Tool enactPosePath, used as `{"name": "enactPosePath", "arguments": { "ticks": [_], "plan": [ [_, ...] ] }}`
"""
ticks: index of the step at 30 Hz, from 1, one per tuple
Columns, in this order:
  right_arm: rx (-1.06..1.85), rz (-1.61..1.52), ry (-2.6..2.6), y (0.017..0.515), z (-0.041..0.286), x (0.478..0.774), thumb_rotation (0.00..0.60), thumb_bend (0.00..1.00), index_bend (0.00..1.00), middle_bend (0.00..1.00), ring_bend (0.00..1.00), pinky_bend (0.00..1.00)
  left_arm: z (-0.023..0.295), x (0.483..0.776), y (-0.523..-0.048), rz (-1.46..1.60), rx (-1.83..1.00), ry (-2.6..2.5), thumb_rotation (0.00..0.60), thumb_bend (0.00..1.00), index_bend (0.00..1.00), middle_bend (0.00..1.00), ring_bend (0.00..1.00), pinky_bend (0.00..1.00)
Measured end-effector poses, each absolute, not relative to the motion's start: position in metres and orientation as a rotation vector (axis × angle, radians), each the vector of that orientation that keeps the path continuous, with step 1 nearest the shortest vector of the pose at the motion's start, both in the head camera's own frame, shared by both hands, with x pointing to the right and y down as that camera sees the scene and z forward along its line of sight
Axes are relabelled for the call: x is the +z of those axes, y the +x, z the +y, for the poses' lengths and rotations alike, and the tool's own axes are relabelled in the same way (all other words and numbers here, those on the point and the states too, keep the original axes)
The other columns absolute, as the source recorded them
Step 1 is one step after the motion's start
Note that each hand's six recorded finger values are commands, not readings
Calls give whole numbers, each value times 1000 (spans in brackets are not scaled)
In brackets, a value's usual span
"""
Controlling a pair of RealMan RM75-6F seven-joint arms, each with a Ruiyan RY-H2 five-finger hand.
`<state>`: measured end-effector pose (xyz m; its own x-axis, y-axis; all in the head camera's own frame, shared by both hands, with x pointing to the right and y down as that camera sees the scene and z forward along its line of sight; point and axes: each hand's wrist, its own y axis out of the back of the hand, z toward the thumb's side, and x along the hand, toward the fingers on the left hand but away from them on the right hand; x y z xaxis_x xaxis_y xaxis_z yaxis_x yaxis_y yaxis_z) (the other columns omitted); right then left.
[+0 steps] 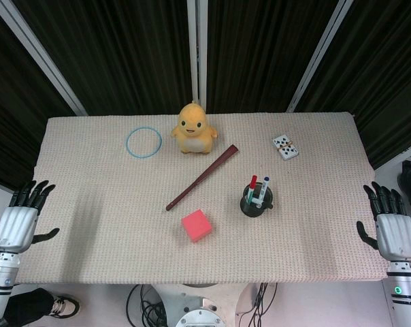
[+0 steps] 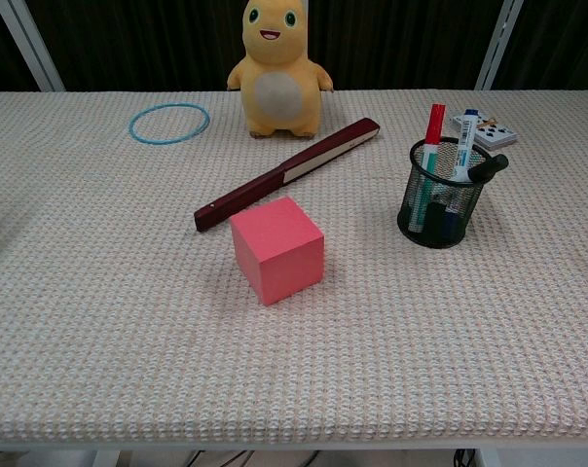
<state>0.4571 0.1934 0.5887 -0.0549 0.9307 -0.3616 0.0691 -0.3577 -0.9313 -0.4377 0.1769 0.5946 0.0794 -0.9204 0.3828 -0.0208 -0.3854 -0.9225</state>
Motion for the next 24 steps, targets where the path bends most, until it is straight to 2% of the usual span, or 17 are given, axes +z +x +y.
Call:
{"name": "enactPosePath", "arguments": {
  "ticks": [16,24],
  "plan": [
    [1506,-1103,-1519,454,191,593,600,325,0,0,0,0,175,595,-436,972,-1414,-1552,600,62,116,52,0,45],
    [1434,-1025,-1564,427,180,596,600,324,0,0,0,0,180,598,-441,977,-1434,-1557,600,62,116,52,0,45]
  ]
}}
